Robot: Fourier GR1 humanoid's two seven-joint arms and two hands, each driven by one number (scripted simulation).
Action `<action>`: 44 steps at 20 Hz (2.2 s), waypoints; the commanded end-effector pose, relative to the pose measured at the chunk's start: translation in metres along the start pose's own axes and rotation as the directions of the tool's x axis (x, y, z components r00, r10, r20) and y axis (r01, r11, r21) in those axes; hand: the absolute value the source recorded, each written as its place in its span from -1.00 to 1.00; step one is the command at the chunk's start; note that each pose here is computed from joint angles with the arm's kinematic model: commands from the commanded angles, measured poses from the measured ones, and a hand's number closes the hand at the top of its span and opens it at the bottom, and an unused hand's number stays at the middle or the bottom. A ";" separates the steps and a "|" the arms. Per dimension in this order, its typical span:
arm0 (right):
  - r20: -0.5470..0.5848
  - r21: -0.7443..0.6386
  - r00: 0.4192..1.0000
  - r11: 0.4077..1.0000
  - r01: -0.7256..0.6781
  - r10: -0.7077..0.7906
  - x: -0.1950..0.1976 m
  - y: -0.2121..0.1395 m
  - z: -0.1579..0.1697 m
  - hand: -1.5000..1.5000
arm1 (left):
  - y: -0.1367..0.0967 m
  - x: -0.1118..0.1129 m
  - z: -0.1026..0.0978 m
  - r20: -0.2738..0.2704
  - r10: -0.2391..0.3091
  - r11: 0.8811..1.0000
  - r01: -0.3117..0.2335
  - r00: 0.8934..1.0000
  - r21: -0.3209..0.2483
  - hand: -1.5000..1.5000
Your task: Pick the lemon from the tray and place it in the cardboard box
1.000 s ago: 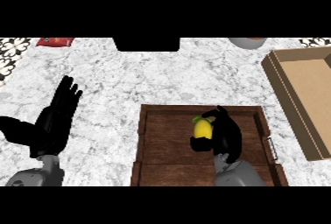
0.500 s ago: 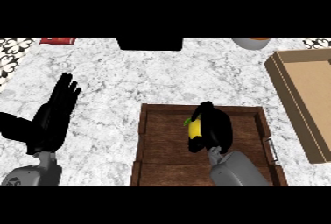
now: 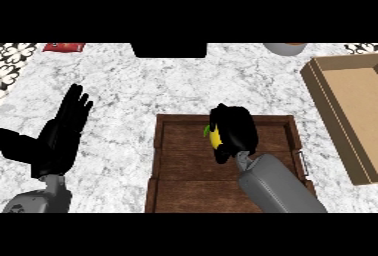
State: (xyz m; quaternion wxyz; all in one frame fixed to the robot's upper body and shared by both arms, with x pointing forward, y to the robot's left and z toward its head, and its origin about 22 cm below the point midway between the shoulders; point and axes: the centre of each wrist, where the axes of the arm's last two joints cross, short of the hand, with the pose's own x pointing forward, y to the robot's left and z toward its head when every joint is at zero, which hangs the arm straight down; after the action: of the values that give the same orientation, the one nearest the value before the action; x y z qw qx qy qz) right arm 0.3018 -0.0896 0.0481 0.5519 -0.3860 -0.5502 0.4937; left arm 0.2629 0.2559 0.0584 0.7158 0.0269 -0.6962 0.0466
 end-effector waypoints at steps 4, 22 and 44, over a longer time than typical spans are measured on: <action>0.132 -0.115 0.989 0.992 -0.047 0.063 0.034 -0.053 0.032 1.00 | 0.013 -0.005 -0.002 -0.001 -0.015 1.000 0.015 1.000 0.016 0.00; -0.228 -0.563 0.932 0.819 0.111 -0.282 -0.063 -0.184 0.018 1.00 | -0.006 -0.009 -0.006 0.004 0.004 1.000 -0.004 1.000 0.030 0.00; -0.500 -0.441 0.861 0.883 -0.161 -0.093 -0.256 -0.183 -0.047 1.00 | -0.006 -0.011 -0.003 0.011 -0.001 1.000 0.001 1.000 -0.019 0.00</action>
State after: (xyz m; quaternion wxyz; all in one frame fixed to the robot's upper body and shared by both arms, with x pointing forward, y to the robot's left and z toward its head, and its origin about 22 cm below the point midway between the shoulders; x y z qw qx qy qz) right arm 0.3775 -0.3506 0.1648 0.5458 -0.6341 -0.5033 0.2163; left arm 0.2601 0.2560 0.0508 0.7135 0.0244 -0.6988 0.0441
